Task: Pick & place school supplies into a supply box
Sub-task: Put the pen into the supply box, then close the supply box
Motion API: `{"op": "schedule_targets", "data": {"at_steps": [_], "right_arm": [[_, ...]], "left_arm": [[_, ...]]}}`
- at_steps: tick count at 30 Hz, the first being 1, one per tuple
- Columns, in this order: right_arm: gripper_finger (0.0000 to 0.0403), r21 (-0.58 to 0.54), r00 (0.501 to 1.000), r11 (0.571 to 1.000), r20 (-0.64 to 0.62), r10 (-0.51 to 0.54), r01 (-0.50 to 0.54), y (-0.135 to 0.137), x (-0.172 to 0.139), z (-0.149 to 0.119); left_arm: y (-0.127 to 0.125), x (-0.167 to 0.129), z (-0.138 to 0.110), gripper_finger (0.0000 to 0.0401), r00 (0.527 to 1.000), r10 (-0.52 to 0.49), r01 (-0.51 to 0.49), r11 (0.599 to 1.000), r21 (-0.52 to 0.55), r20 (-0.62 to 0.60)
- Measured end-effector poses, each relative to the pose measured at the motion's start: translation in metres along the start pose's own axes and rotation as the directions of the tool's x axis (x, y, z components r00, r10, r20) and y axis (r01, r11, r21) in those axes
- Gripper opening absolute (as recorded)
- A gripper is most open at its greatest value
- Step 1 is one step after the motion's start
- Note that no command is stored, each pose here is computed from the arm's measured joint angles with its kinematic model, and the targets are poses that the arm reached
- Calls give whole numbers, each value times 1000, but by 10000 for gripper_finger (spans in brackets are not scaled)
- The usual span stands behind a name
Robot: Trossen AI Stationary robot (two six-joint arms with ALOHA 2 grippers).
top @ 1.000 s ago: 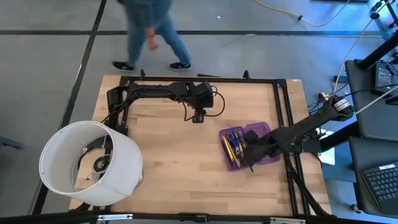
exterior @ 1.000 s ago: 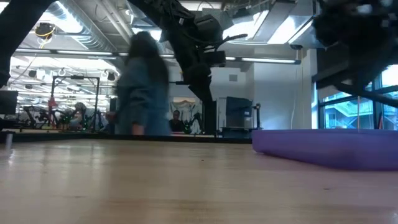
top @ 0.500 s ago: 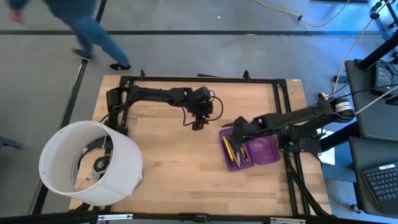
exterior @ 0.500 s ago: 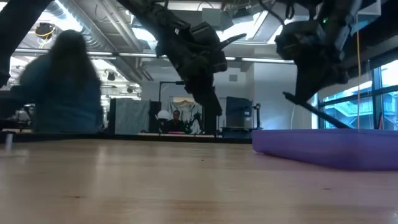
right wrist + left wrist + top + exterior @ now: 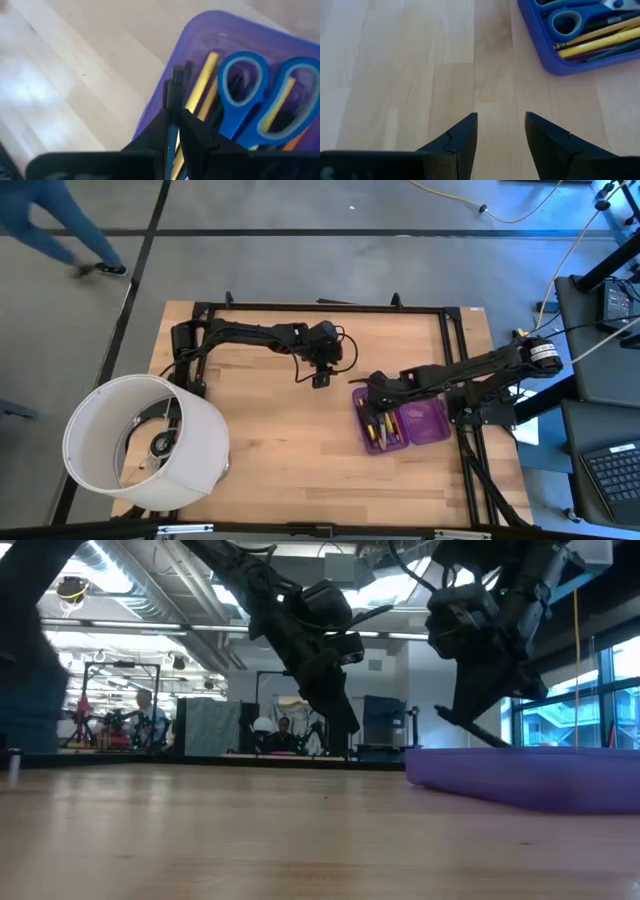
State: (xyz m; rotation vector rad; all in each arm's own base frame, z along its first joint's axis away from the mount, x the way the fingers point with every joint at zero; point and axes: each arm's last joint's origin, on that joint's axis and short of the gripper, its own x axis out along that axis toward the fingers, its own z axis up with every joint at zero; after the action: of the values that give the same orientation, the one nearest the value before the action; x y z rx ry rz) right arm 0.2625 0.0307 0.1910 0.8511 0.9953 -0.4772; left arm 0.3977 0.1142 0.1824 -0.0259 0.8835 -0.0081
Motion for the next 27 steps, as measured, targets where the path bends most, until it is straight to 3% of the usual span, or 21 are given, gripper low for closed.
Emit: {"op": "schedule_targets", "data": {"at_steps": [4,14,27], "right_arm": [[41,-5,998,998,29,-61,61,-2,9,0],[45,-79,997,994,6,-74,75,-3,13,-1],[166,-85,992,996,-127,-1,-10,-2,9,-5]], "left_arm": [[0,0,0,157,1000,-2,2,1000,9,-5],[-11,2,10,157,997,-7,1,997,81,81],[-29,4,21,157,988,-28,10,992,123,153]]}}
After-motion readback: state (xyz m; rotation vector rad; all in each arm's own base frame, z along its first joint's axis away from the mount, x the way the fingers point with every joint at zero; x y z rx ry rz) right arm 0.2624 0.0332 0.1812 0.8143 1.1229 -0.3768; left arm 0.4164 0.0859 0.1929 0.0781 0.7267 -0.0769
